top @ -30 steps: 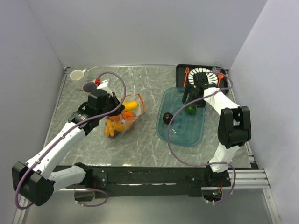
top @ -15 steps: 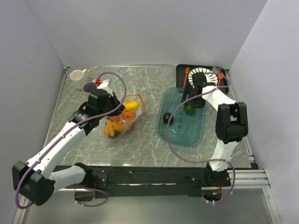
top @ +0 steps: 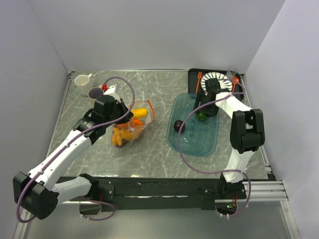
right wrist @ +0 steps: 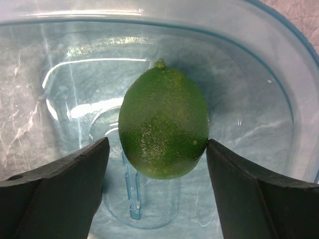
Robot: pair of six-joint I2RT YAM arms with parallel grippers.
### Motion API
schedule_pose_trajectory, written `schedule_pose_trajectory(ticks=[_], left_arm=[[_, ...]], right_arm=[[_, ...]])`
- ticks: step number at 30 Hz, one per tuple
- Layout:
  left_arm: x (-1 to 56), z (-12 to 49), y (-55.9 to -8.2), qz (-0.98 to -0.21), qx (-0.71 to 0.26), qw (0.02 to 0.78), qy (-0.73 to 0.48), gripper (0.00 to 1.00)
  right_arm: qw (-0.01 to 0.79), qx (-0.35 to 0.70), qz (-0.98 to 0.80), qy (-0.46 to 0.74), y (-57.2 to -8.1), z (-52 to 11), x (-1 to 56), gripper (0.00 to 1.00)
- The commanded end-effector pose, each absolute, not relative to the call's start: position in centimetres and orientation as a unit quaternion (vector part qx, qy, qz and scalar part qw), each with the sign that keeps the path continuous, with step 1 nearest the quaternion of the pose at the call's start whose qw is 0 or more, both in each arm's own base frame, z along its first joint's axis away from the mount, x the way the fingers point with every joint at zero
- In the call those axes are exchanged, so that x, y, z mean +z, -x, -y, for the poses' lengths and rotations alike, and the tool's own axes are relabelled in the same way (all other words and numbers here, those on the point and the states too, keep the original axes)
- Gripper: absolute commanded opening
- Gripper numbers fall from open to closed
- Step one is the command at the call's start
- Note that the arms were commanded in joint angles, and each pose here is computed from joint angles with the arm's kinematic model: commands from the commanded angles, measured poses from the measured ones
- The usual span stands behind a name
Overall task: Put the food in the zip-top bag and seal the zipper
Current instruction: Pick up the fake fruit from the bin.
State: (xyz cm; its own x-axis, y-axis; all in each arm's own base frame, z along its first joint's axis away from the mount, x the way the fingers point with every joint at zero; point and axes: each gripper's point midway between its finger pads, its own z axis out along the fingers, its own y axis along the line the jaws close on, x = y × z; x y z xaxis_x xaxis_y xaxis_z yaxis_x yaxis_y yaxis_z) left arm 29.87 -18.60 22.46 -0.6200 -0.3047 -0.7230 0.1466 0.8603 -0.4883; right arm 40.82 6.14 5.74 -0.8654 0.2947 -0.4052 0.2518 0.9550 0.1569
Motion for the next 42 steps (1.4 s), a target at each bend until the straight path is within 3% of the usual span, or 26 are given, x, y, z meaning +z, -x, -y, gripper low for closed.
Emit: schedule_pose_trajectory(ticks=[1, 8, 12, 18, 29, 42], left_arm=[[24.9, 19.0, -30.3, -0.845, -0.275, 0.458, 0.035, 0.01], [24.5, 19.0, -30.3, -0.847, -0.272, 0.455, 0.035, 0.01], [24.6, 19.0, -30.2, -0.847, -0.273, 0.455, 0.035, 0.01], [24.7, 18.9, -30.1, -0.846, -0.274, 0.456, 0.036, 0.01], [24.6, 19.2, -30.3, -0.844, -0.278, 0.456, 0.036, 0.01], [24.5, 19.1, -30.0, -0.845, -0.280, 0.454, 0.035, 0.01]], right_arm=[[0.232, 0.054, -0.960, -0.145, -41.1, -5.9, 6.5, 0.81], [0.228, 0.068, -0.960, -0.146, -40.8, -6.4, 6.3, 0.56], [0.235, 0.077, -0.958, -0.146, -40.6, -6.6, 6.9, 0.35], [0.261, 0.110, -0.950, -0.132, -40.5, -7.6, 9.9, 0.21], [0.304, 0.218, -0.923, -0.090, -38.9, -12.8, 15.8, 0.18], [0.303, 0.407, -0.860, 0.042, -35.7, -28.0, 24.0, 0.20]])
